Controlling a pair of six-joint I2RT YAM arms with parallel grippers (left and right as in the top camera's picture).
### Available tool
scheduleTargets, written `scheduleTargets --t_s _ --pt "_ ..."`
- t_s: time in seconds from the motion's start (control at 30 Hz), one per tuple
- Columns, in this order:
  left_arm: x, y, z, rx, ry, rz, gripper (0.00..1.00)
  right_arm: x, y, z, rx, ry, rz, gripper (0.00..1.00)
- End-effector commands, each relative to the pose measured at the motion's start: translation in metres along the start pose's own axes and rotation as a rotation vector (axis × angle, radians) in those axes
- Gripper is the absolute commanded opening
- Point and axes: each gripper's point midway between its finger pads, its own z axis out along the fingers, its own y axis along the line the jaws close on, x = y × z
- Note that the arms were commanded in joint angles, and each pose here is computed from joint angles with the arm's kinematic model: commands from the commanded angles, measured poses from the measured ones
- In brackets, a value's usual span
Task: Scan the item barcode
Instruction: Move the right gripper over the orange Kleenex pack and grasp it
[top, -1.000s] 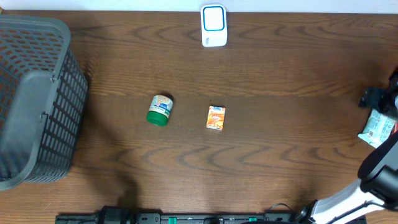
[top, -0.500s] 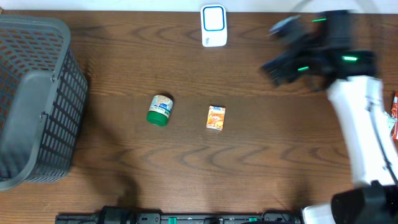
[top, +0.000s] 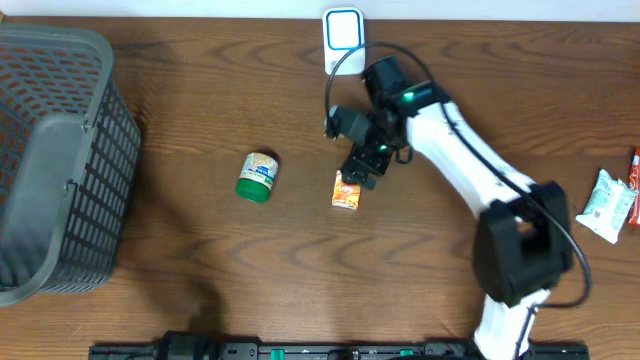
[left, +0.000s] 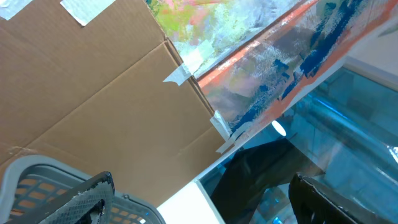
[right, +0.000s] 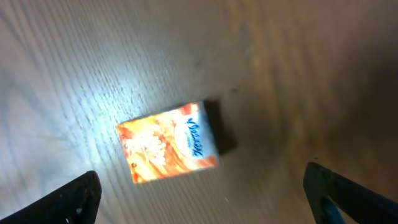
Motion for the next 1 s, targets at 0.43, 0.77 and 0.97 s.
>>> scheduleTargets --t_s 0.43,0.77,0.97 --pt "-0.001 0.001 0.0 -0.005 -0.006 -0.001 0.9 0.019 0.006 0.063 0.061 0.216 -0.074 0.99" --pt "-0.001 0.001 0.0 -0.005 -0.006 -0.001 0.9 0.024 0.004 0.068 0.084 0.239 -0.031 0.73" --pt "-0.001 0.001 0.0 -0.005 -0.006 -0.001 0.9 0.022 -0.013 0.066 0.196 0.234 0.112 0.64"
